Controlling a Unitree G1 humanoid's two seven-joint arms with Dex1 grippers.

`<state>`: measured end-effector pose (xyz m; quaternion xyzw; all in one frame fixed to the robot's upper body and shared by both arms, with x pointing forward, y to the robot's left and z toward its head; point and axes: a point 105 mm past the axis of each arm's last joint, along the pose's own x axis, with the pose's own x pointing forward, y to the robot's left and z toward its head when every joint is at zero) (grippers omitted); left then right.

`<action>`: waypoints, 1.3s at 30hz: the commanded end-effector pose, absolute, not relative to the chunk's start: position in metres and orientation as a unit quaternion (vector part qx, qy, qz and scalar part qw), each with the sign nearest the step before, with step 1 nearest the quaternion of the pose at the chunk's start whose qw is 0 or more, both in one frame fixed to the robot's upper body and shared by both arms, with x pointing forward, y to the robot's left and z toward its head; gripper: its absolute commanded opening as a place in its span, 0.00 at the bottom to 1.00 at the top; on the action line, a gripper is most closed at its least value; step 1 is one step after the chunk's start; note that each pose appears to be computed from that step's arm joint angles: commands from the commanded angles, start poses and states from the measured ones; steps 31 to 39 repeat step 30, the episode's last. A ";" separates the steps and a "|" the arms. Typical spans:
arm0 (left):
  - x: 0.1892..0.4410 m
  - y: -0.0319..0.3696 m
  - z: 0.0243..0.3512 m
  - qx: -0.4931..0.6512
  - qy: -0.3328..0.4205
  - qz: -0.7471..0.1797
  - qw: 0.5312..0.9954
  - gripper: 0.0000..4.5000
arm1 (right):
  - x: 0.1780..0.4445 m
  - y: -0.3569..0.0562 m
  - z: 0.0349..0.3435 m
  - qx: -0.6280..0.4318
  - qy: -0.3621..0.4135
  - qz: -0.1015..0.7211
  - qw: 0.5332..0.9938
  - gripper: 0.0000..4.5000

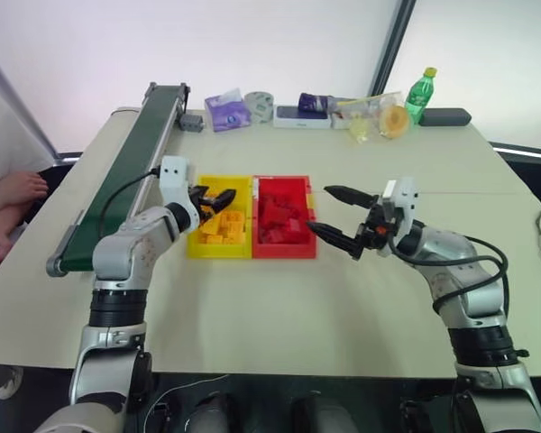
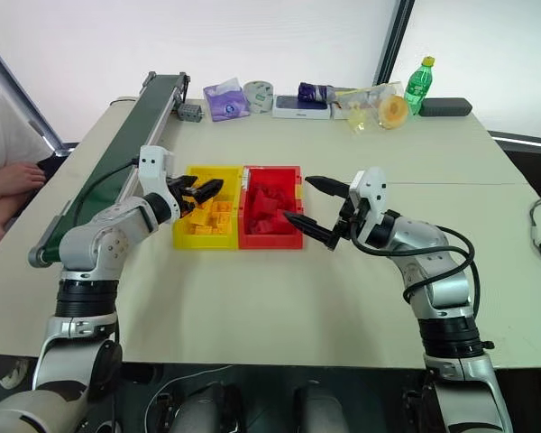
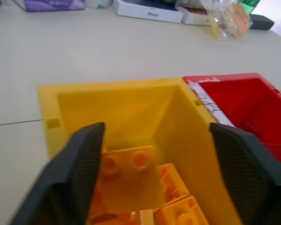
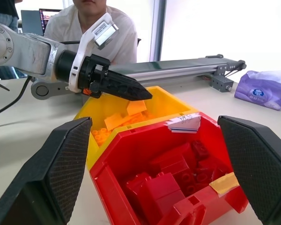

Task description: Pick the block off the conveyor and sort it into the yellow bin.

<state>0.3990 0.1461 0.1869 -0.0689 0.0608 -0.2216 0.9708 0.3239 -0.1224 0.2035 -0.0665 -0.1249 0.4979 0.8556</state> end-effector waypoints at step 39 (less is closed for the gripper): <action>0.281 0.319 0.202 0.045 -0.013 -0.149 0.988 0.99 | 0.326 -0.136 0.208 -0.098 -0.128 0.506 0.847 1.00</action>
